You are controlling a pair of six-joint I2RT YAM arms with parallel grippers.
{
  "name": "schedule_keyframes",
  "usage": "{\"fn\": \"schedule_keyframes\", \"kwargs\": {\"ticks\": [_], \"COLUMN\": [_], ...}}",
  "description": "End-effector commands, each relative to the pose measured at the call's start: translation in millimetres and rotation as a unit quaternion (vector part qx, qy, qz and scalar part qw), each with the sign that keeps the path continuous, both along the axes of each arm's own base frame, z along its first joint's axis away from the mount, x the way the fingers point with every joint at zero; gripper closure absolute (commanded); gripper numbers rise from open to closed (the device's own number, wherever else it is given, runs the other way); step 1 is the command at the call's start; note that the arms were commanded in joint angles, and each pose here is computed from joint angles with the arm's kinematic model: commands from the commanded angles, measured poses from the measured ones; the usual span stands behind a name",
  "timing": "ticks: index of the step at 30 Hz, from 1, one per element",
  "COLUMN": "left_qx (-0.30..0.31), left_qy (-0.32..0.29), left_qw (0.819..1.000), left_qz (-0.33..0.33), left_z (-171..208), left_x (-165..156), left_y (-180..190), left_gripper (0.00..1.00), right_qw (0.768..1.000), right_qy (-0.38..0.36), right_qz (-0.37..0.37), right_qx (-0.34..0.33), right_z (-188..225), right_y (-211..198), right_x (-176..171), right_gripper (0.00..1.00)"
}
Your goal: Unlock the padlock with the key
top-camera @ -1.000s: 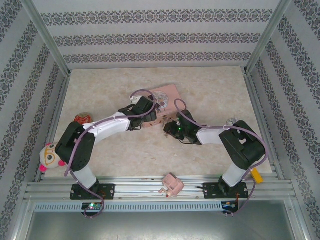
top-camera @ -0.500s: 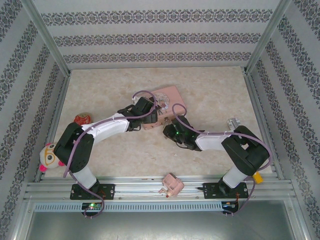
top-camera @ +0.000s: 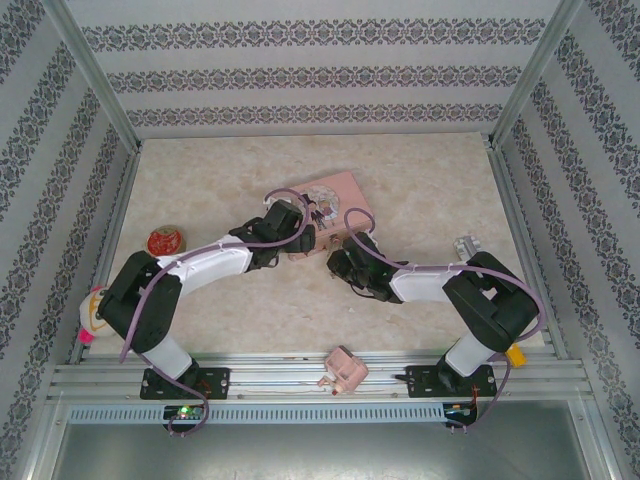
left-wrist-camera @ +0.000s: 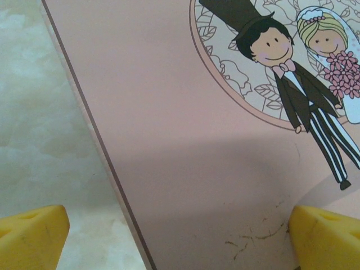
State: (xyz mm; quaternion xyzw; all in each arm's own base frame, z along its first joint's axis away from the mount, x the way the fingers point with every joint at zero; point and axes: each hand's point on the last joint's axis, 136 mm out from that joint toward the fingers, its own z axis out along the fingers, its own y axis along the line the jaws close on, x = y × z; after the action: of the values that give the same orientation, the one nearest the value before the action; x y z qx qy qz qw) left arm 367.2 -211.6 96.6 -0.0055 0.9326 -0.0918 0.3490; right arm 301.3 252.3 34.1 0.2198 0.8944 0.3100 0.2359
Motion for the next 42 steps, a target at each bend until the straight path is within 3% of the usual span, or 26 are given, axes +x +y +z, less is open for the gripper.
{"fn": "schedule_keyframes", "kwargs": {"ticks": [1,14,29,42], "left_qx": [0.025,0.011,-0.027,-0.036], "left_qy": [0.022,0.005,-0.105,-0.090], "left_qw": [0.999,0.999,0.994,0.995], "left_qz": [-0.041,-0.048,-0.032,-0.032], "left_z": [-13,-15,9,-6], "left_x": [-21,-20,-1,-2], "left_y": [1,-1,-1,2], "left_gripper": [0.01,0.01,0.01,0.01], "right_qw": [0.998,0.997,0.995,0.994], "right_qy": [-0.035,-0.031,-0.028,-0.028], "right_qz": [-0.043,-0.061,-0.072,-0.082], "right_qx": [0.009,0.039,0.058,0.067], "right_z": [22,30,36,34], "right_y": [-4,1,-1,-3], "right_x": [19,24,22,22], "right_gripper": [1.00,1.00,1.00,1.00]}}
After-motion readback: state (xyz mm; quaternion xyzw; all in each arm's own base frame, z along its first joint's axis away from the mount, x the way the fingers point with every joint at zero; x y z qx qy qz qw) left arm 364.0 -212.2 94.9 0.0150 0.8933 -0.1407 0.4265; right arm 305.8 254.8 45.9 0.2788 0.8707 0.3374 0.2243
